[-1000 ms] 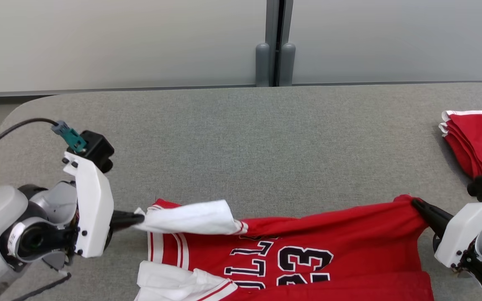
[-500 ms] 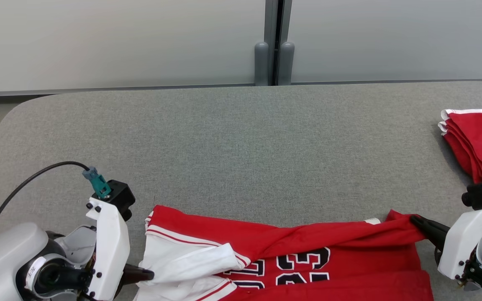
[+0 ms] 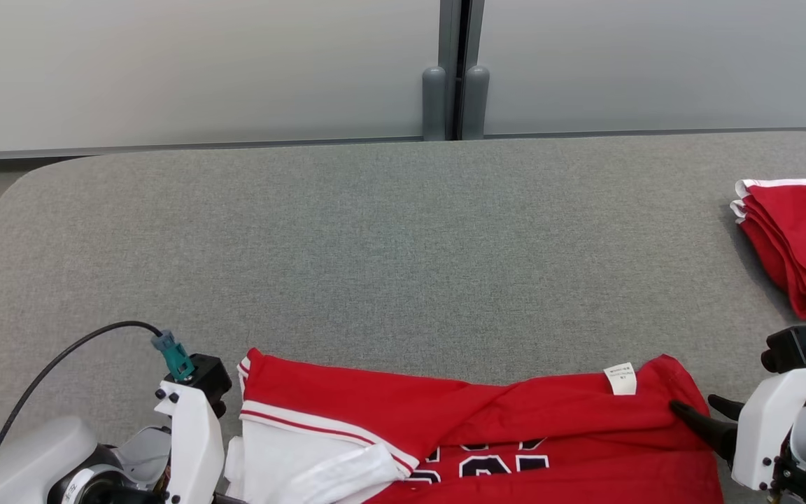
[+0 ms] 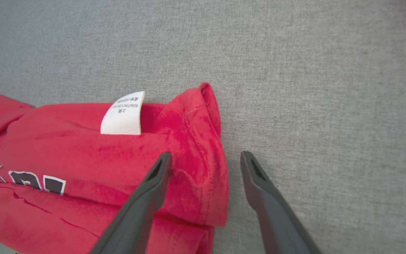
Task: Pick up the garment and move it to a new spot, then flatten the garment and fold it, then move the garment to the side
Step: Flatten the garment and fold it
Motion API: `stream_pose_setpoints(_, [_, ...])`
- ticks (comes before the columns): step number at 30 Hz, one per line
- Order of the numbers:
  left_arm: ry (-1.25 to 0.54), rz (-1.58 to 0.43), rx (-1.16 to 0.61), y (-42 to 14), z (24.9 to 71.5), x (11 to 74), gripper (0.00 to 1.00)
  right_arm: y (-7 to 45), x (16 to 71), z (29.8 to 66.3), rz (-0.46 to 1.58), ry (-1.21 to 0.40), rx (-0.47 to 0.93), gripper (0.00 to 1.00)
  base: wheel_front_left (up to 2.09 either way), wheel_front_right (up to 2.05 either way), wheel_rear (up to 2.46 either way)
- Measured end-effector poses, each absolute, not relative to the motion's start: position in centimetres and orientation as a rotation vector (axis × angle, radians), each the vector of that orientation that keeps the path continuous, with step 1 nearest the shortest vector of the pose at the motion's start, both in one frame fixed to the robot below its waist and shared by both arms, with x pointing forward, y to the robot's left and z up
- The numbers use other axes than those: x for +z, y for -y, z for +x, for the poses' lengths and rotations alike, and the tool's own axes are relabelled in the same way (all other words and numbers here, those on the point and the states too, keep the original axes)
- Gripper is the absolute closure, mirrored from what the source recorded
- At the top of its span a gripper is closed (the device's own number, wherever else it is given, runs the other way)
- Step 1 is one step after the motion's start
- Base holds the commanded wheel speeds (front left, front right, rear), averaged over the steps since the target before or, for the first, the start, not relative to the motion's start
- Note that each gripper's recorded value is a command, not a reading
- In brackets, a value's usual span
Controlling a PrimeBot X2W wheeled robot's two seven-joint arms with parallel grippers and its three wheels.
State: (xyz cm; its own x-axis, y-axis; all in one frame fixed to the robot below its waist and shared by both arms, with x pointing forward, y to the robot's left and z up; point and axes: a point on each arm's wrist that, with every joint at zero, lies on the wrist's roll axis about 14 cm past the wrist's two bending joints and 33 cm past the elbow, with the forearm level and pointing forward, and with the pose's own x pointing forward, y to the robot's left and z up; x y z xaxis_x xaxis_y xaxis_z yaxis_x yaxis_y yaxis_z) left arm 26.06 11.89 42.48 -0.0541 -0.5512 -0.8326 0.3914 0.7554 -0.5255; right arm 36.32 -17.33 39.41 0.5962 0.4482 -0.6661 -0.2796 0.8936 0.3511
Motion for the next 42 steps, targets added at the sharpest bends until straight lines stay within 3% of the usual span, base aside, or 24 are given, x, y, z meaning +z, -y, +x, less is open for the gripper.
stream_pose_setpoints(5, [-1.426, -0.152, -0.751, -12.1, 26.0, 42.0, 0.00, 17.3, 39.8, 36.4, 0.226, -0.813, 0.422, 0.00, 0.00, 0.00, 0.00])
stream_pose_setpoints(10, [-1.256, -0.184, -0.737, -12.0, 28.6, 44.3, 0.00, 17.7, 42.6, 37.8, 0.249, -0.678, 0.411, 0.00, 0.00, 0.00, 0.00])
stream_pose_setpoints(18, [-0.774, -0.184, -0.646, -13.1, 34.7, 50.8, 0.00, 19.0, 49.5, 40.4, 0.251, -0.324, 0.381, 0.00, 0.00, 0.00, 0.00])
stream_pose_setpoints(23, [-0.463, -0.235, -0.501, -14.9, 37.2, 54.0, 0.00, 19.2, 53.0, 41.0, 0.258, -0.093, 0.351, 0.00, 0.00, 0.00, 0.00])
stream_pose_setpoints(24, [-0.332, -0.267, -0.445, -15.6, 37.8, 55.3, 0.00, 18.9, 53.3, 40.9, 0.275, -0.051, 0.343, 0.00, 0.00, 0.00, 0.00])
stream_pose_setpoints(30, [-0.124, -0.238, -0.268, -18.8, 37.8, 55.8, 0.00, 18.9, 52.8, 40.4, 0.282, -0.003, 0.304, 0.00, 0.00, 0.00, 0.00])
stream_pose_setpoints(42, [0.020, -0.221, 0.024, -20.9, 35.3, 53.9, 0.00, 18.3, 49.1, 37.5, 0.285, -0.042, 0.232, 0.00, 0.00, 0.00, 0.00])
